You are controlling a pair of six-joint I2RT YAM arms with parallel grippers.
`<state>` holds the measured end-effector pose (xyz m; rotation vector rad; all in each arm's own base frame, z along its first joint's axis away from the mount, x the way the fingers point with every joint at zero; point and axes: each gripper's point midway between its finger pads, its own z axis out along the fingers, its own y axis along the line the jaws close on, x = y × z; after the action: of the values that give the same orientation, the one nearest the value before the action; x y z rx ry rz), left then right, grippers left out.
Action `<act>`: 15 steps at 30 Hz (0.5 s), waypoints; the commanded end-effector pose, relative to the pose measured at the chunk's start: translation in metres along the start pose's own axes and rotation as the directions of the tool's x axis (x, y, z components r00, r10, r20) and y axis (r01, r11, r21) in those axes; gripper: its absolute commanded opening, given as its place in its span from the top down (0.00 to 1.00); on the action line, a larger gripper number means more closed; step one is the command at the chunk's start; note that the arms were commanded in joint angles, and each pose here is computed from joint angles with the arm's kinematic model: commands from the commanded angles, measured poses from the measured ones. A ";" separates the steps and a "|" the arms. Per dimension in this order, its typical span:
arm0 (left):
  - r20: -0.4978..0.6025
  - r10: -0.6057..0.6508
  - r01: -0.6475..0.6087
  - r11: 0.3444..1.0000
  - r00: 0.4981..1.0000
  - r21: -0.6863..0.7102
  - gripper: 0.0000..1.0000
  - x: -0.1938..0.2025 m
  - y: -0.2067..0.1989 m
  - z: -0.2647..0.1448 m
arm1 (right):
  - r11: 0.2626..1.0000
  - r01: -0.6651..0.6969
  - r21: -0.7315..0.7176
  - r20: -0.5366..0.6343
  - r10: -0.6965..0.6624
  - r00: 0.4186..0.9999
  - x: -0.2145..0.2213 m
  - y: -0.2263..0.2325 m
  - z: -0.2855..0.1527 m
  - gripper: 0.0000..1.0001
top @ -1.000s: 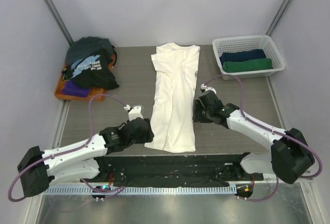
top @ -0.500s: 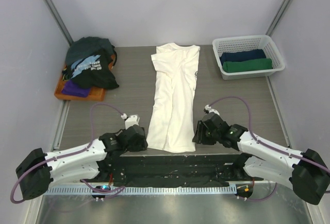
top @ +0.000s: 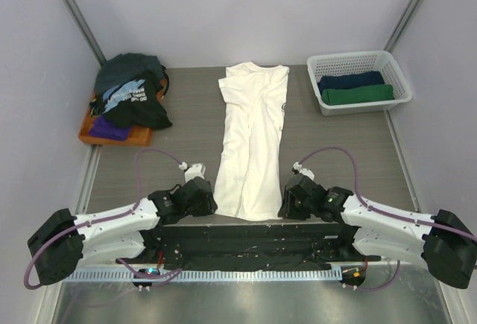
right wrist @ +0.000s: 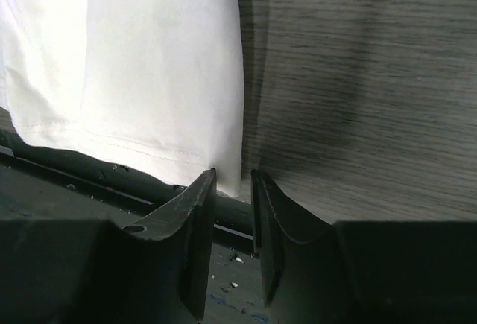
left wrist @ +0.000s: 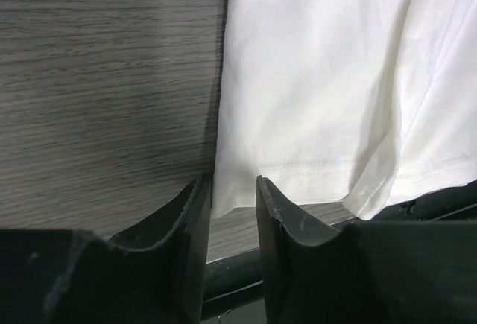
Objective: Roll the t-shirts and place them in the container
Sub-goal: Roll the T-shirt to the center of the board.
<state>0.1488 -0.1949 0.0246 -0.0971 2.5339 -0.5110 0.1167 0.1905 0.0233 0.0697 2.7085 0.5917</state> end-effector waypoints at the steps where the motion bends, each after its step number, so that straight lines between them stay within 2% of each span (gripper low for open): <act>1: 0.021 -0.024 0.023 0.998 0.999 0.064 0.70 -0.007 -0.016 0.003 | 1.000 -0.017 -0.004 0.015 0.017 1.000 0.001 0.006 0.006 0.67; 2: 0.017 -0.026 0.025 0.998 1.000 0.063 0.80 -0.006 -0.016 0.004 | 1.000 -0.015 -0.002 0.014 0.015 1.000 0.002 0.005 0.007 0.68; 5: 0.004 -0.027 0.026 0.997 1.000 0.070 1.00 -0.004 -0.017 0.005 | 1.000 -0.014 -0.015 0.005 0.014 1.000 0.003 0.009 0.008 0.84; 6: -0.002 -0.030 0.030 0.997 1.000 0.072 1.00 -0.002 -0.017 0.004 | 1.000 -0.015 -0.025 0.007 0.015 1.000 0.003 0.011 0.007 0.99; 12: -0.041 -0.067 0.072 0.990 0.997 0.124 1.00 0.007 -0.019 -0.007 | 1.000 -0.028 -0.002 0.044 0.028 0.999 -0.003 0.004 -0.012 0.99; 15: -0.045 -0.098 0.104 0.981 0.994 0.166 1.00 0.008 -0.024 -0.013 | 1.000 -0.021 -0.004 0.022 0.021 1.000 0.002 0.003 -0.017 0.99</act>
<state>0.1391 -0.2052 0.0267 -0.1113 2.5431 -0.6390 0.1100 0.1905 0.0286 0.0900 2.6970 0.6117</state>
